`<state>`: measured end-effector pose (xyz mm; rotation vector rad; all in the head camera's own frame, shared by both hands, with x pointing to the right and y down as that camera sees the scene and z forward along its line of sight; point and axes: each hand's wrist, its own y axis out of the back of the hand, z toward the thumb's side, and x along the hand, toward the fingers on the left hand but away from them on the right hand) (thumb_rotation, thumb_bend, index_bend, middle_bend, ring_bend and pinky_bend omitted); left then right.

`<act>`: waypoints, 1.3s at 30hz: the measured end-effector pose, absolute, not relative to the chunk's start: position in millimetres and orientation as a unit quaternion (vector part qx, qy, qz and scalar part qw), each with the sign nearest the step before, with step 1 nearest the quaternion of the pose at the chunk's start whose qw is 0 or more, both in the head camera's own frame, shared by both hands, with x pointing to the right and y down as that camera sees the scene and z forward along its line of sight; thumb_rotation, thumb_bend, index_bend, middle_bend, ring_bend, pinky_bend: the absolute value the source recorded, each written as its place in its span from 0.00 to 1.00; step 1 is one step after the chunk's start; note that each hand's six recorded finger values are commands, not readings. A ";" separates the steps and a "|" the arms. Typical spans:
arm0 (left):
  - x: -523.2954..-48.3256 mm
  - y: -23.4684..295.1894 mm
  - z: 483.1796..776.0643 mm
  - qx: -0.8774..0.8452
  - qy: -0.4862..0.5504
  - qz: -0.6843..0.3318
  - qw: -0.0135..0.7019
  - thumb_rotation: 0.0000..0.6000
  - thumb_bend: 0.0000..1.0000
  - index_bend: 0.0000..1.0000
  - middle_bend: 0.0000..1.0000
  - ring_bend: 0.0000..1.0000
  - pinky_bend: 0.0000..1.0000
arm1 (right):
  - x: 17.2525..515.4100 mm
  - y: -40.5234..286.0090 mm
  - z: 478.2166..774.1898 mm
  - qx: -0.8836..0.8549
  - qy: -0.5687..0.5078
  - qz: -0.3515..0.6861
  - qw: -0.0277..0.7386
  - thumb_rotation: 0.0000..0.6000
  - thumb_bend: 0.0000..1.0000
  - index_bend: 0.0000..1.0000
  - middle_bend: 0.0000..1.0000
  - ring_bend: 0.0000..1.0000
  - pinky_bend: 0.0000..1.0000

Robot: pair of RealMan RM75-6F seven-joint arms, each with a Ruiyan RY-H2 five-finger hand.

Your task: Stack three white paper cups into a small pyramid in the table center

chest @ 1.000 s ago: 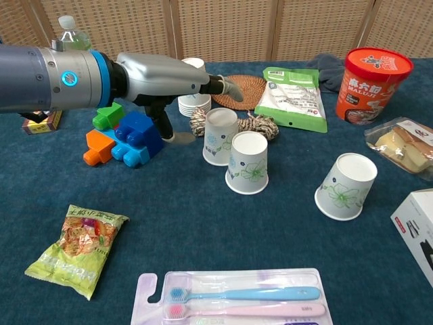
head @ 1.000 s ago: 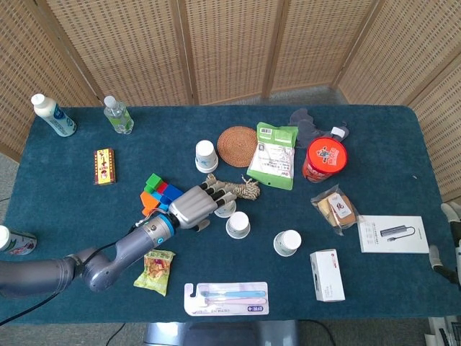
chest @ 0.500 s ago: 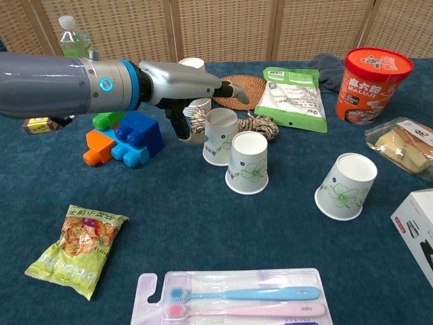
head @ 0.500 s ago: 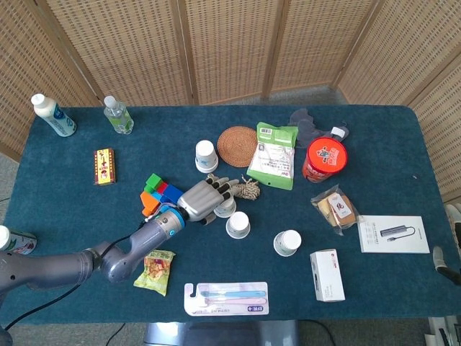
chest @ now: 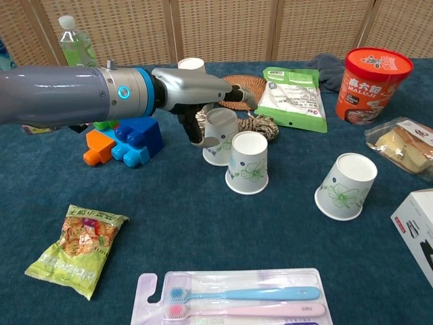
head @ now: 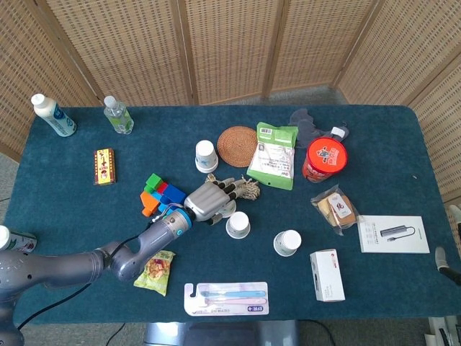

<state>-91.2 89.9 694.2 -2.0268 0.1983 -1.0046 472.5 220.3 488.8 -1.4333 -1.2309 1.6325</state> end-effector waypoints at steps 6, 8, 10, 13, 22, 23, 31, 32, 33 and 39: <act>-89.2 88.8 695.9 -0.808 0.082 -0.399 0.426 1.00 0.45 0.23 0.02 0.05 0.42 | 473.2 220.8 488.1 -0.543 -0.469 0.621 0.316 1.00 0.51 0.00 0.00 0.00 0.00; -88.9 88.2 696.3 -0.807 0.084 -0.399 0.427 1.00 0.45 0.26 0.04 0.08 0.45 | 473.3 220.5 488.1 -0.543 -0.470 0.621 0.315 1.00 0.51 0.00 0.00 0.00 0.00; -89.1 87.7 697.0 -0.806 0.085 -0.399 0.429 1.00 0.45 0.30 0.06 0.12 0.48 | 473.5 220.6 488.6 -0.543 -0.470 0.621 0.314 1.00 0.51 0.00 0.00 0.00 0.00; -88.9 87.5 698.7 -0.805 0.088 -0.399 0.431 1.00 0.45 0.34 0.09 0.16 0.51 | 473.4 220.6 489.3 -0.543 -0.469 0.622 0.313 1.00 0.51 0.00 0.00 0.00 0.00; -89.9 87.9 701.4 -0.807 0.100 -0.394 0.428 1.00 0.45 0.44 0.13 0.24 0.58 | 473.5 220.4 488.5 -0.541 -0.470 0.623 0.313 1.00 0.51 0.00 0.00 0.00 0.00; -91.0 87.9 701.6 -0.807 0.101 -0.394 0.428 1.00 0.46 0.44 0.13 0.24 0.58 | 473.4 220.4 488.3 -0.541 -0.470 0.623 0.313 1.00 0.51 0.00 0.00 0.00 0.00; -99.2 89.3 697.6 -0.817 0.109 -0.394 0.408 1.00 0.46 0.46 0.14 0.25 0.60 | 472.7 220.0 488.4 -0.541 -0.470 0.623 0.313 1.00 0.51 0.00 0.00 0.00 0.00; -101.2 89.4 696.4 -0.819 0.111 -0.393 0.403 1.00 0.46 0.46 0.15 0.26 0.60 | 472.5 219.9 488.8 -0.542 -0.469 0.623 0.313 1.00 0.51 0.00 0.00 0.00 0.00; -102.9 89.2 695.7 -0.819 0.112 -0.393 0.402 1.00 0.46 0.47 0.15 0.26 0.60 | 472.2 219.7 489.0 -0.542 -0.469 0.623 0.313 1.00 0.51 0.00 0.00 0.00 0.00; -105.5 90.8 694.0 -0.824 0.115 -0.391 0.393 1.00 0.45 0.49 0.15 0.26 0.61 | 470.3 218.4 489.1 -0.544 -0.468 0.621 0.315 1.00 0.51 0.00 0.00 0.00 0.00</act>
